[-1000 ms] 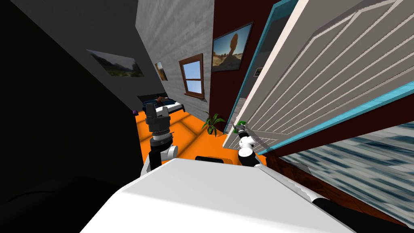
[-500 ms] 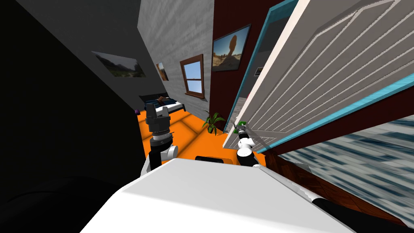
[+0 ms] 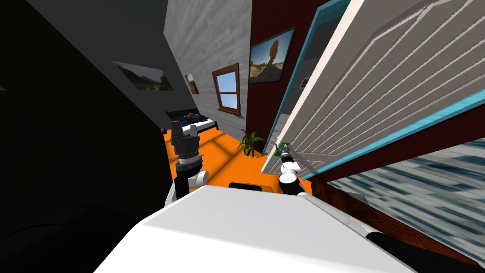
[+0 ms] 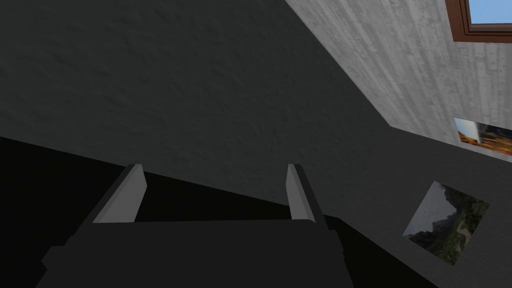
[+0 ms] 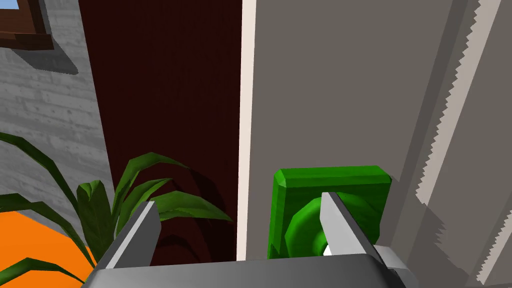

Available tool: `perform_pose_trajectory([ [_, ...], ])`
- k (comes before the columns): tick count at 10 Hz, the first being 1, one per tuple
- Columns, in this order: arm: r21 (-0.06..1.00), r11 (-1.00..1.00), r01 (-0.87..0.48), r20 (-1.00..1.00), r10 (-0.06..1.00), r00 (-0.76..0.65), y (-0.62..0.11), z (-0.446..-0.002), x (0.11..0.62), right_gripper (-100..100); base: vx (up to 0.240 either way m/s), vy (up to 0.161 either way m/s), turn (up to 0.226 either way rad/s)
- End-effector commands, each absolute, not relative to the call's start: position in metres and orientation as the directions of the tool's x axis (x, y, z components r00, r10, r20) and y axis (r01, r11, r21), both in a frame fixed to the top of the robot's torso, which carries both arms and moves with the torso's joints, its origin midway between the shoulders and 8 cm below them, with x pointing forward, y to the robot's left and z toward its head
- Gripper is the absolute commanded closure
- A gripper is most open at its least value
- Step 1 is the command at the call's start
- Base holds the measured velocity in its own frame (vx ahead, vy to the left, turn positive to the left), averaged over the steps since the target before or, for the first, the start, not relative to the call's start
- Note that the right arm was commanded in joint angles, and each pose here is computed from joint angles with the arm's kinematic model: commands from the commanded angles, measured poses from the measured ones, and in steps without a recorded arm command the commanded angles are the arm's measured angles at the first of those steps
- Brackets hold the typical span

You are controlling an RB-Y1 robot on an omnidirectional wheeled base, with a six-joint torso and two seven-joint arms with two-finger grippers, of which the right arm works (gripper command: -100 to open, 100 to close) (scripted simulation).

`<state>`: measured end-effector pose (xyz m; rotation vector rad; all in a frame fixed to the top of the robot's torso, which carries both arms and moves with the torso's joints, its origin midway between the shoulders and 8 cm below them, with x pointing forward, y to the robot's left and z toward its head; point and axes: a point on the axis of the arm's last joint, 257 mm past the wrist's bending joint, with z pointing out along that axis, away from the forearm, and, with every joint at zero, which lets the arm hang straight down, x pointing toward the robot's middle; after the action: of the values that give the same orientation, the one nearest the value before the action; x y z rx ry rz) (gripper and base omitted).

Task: Pull the door open

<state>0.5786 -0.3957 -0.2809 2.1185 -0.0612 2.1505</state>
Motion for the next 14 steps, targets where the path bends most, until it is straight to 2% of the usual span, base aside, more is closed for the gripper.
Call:
perform_pose_trajectory([
  [1, 0.074, -0.987, -0.144, 0.997, 0.077, -0.012, -0.416, -0.279, 0.575, -100, 0.015, -0.028, -0.01],
  [3, 0.051, -0.991, -0.121, 0.998, 0.054, -0.019, -0.394, -0.293, 0.566, -100, 0.009, -0.131, 0.013],
  [4, 0.052, -0.993, -0.103, 0.998, 0.055, -0.027, -0.39, -0.284, 0.575, -100, 0.005, -0.05, 0.073],
  [5, 0.052, -0.993, -0.103, 0.998, 0.055, -0.027, -0.39, -0.284, 0.575, 100, -0.009, 0.027, -0.021],
  [10, 0.052, -0.993, -0.103, 0.998, 0.055, -0.027, -0.39, -0.284, 0.575, 100, 0.0, 0.007, -0.007],
  [11, 0.071, -0.995, -0.074, 0.997, 0.073, -0.034, -0.391, -0.277, 0.579, -100, -0.032, -0.033, -0.151],
  [14, 0.078, -0.997, -0.022, 0.996, 0.078, -0.032, -0.379, -0.275, 0.584, -100, -0.051, -0.052, -0.125],
])
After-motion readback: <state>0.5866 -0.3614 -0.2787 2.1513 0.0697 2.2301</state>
